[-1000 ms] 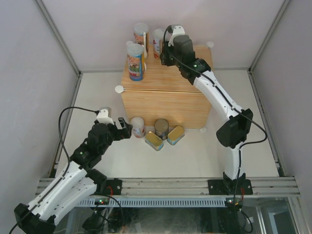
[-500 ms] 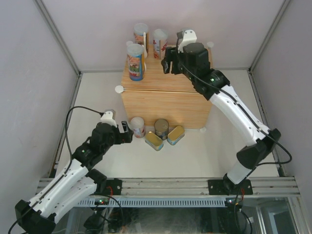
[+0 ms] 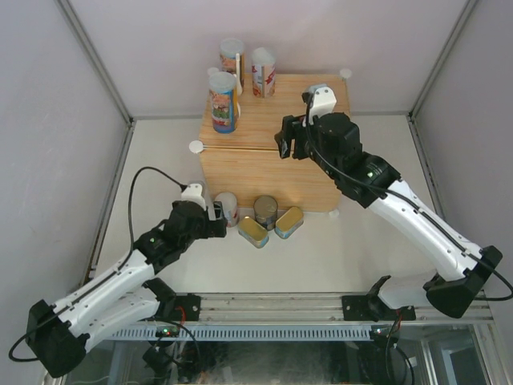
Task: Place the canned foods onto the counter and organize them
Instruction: Pick up the canned food from the center of the board.
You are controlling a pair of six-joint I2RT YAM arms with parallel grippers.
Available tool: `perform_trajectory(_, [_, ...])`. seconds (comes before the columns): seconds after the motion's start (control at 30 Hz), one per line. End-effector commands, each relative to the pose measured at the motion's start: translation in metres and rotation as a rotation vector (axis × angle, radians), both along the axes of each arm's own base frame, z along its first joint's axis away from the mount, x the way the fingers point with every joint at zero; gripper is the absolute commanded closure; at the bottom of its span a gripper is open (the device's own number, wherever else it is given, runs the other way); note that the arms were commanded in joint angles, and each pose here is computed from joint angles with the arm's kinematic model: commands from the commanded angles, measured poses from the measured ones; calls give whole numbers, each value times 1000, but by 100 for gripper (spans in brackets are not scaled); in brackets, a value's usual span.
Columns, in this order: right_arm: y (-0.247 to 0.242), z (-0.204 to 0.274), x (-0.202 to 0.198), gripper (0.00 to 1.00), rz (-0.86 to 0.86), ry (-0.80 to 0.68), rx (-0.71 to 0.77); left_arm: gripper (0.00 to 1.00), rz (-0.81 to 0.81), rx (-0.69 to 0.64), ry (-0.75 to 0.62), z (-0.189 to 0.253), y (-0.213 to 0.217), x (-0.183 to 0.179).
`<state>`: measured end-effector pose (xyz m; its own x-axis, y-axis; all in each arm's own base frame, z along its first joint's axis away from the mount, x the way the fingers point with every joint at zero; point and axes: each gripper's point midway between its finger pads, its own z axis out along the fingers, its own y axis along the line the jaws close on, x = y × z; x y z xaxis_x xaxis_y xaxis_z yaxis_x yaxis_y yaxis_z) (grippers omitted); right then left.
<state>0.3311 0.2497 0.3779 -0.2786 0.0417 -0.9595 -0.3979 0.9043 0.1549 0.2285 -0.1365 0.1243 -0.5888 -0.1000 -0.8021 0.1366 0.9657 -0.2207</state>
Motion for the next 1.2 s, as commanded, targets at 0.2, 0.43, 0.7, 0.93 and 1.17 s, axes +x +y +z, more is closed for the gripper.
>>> perform_trajectory(0.2, [-10, 13, -28, 37, 4, -22, 68, 0, 41, -10, -106, 45, -19, 33])
perform_trajectory(0.43, [-6, 8, -37, 37, 27, -14, 72, 0, 52, 9, -90, 39, -24, 41])
perform_trajectory(0.7, [-8, 4, -38, 37, 29, -8, 65, 0, 48, 25, -79, 36, -34, 52])
perform_trajectory(0.93, [-16, 0, -36, 37, 14, -4, 65, 0, 48, 43, -63, 29, -42, 62])
perform_trajectory(1.17, [-23, -5, -33, 37, 2, 5, 74, 0, 51, 57, -42, 19, -48, 68])
